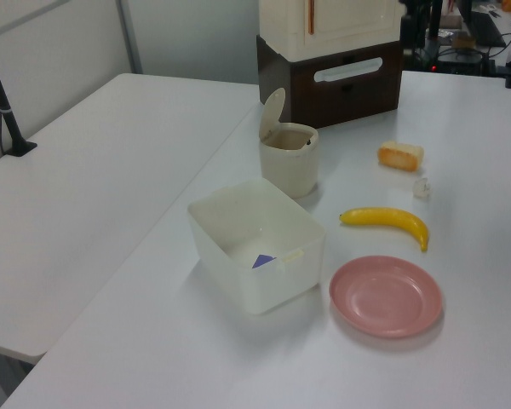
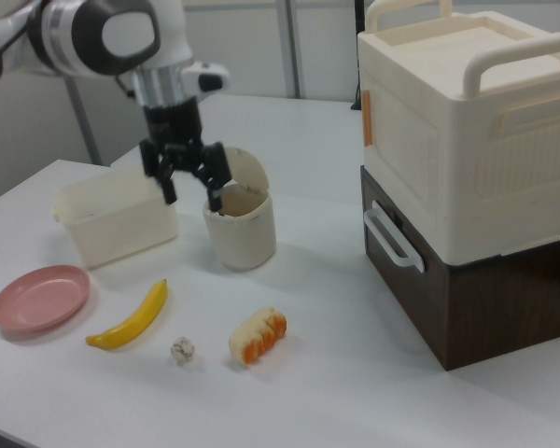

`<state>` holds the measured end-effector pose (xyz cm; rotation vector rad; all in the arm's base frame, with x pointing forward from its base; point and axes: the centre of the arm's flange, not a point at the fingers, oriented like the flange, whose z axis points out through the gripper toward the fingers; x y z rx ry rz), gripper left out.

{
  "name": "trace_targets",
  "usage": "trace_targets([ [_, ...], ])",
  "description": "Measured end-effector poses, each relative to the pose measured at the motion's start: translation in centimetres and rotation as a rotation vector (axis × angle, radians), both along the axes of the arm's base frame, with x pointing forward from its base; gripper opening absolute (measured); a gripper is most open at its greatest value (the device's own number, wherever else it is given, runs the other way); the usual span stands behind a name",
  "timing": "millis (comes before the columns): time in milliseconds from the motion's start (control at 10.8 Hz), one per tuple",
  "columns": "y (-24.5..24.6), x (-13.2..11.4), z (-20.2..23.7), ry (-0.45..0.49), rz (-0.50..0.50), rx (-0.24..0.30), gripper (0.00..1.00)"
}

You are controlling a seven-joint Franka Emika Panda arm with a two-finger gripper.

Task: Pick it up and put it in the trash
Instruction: 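Move the open gripper over the small white crumpled item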

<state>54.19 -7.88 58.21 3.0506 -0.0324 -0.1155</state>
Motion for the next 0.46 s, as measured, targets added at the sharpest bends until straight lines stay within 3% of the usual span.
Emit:
trace_targets([
  [186,3.8,0.0,-4.1,0.092,0.092,-0.055,1.00],
  [464,6.1,0.4,-9.3,0.198,0.153,-0.073,0.97],
])
